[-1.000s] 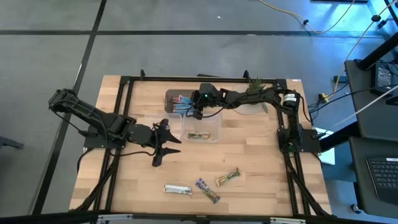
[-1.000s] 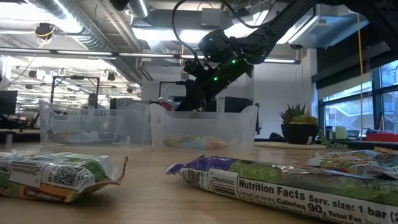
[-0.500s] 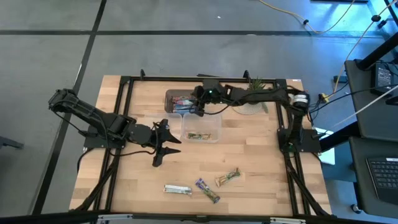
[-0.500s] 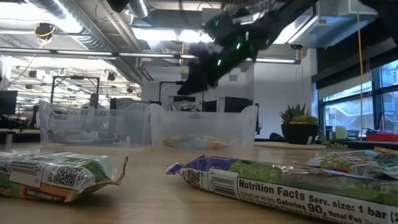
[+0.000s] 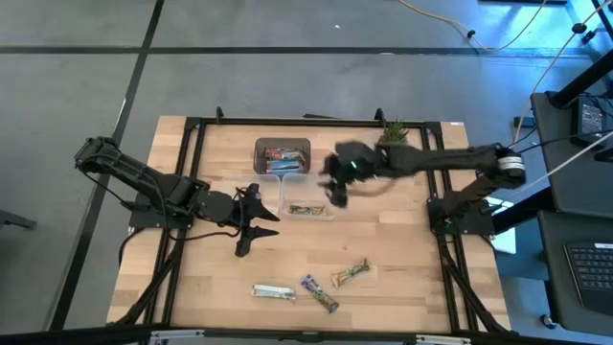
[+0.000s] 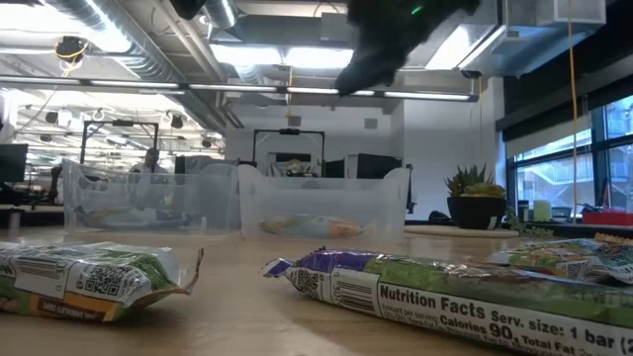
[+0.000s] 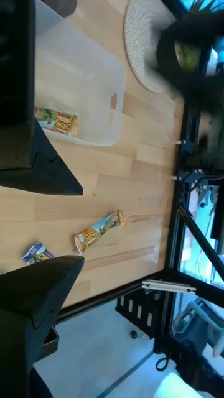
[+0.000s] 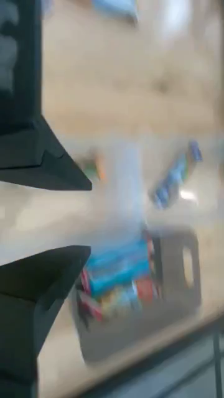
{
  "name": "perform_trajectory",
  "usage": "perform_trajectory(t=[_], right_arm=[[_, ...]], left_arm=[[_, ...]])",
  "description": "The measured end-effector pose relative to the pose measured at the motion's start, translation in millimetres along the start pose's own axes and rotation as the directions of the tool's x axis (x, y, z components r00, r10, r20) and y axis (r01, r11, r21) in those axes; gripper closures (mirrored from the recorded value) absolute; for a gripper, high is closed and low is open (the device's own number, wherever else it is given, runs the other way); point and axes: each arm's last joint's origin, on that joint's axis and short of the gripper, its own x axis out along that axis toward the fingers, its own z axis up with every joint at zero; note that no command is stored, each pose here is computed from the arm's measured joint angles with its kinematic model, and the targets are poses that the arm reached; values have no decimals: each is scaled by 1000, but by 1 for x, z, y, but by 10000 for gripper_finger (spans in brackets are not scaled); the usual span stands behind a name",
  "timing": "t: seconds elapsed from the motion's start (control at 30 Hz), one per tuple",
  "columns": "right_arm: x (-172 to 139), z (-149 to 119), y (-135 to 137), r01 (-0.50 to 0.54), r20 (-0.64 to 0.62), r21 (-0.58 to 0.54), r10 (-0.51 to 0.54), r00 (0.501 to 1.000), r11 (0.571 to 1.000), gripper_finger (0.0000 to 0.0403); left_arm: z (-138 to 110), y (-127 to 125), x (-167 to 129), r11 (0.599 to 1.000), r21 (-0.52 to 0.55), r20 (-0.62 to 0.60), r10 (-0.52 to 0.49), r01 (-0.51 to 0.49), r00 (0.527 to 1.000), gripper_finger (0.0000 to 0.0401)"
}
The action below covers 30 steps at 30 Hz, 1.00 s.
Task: Pick and place Granola Bars by type
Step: Put the yellow granola bar into the right transparent bin
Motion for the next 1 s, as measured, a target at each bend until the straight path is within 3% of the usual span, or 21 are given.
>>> perform_trajectory(t=[0.27,0.43,0.73,1.0], right_arm=[[-42,-56,64,-95,54,26,94,994,995,246],[-58,-86,102,-228,24,-107,231,973,968,246],[-45,-125,148,-338,-89,-27,335,938,941,246],[-21,-140,172,-369,-127,-108,355,926,923,246]], left_arm=[[0,0,0,1000,-1,4,-1,1,1000,238],[0,1,0,1000,0,10,26,-26,1000,239],[0,-1,0,1000,0,-10,-28,28,1000,235],[-1,-2,2,999,-7,-19,-38,38,999,234]])
